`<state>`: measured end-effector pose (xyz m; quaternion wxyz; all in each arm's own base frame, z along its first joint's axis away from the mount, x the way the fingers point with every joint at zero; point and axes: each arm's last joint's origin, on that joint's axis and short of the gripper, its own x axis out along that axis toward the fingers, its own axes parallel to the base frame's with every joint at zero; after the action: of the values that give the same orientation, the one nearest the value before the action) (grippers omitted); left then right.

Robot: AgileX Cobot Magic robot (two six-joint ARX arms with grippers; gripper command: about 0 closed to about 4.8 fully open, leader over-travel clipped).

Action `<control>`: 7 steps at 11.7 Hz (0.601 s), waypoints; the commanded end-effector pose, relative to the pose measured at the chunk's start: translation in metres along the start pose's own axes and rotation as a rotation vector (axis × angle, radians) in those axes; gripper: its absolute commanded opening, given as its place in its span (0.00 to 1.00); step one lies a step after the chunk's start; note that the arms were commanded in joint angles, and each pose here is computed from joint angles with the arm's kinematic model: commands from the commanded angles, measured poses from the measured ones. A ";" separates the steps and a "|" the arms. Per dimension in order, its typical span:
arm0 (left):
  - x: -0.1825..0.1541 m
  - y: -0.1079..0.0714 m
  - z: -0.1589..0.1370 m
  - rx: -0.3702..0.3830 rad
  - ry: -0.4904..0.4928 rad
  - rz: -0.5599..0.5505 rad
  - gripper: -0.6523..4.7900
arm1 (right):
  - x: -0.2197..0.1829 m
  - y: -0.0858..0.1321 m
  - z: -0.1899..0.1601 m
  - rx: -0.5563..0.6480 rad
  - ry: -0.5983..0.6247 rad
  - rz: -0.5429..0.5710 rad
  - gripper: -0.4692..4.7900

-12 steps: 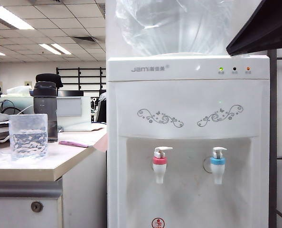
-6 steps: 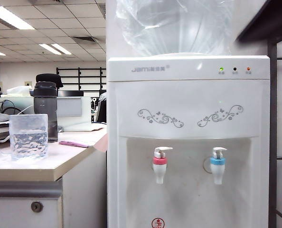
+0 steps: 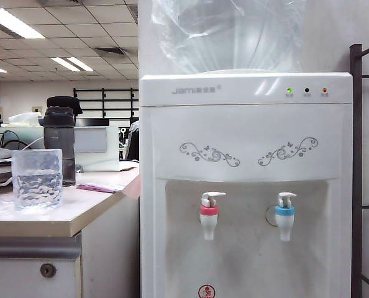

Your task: Pick up the plastic mug from the left desk, go to the hot water outlet of the water dispenser, press the vertical switch to get some water, then put the mug back on the desk.

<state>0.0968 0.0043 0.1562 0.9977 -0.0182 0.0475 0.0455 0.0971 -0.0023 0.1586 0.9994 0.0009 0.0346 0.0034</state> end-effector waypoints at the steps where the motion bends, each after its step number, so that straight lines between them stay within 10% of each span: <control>1: 0.000 0.000 0.001 0.000 -0.010 0.002 0.36 | 0.000 0.000 0.001 0.000 -0.016 -0.003 0.08; 7: 0.000 0.000 0.007 -0.004 -0.075 0.002 0.29 | 0.000 -0.001 0.003 -0.001 -0.043 -0.023 0.08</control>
<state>0.0971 0.0043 0.1604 0.9985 -0.0186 0.0261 0.0451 0.0972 -0.0023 0.1602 0.9996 0.0005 0.0264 0.0021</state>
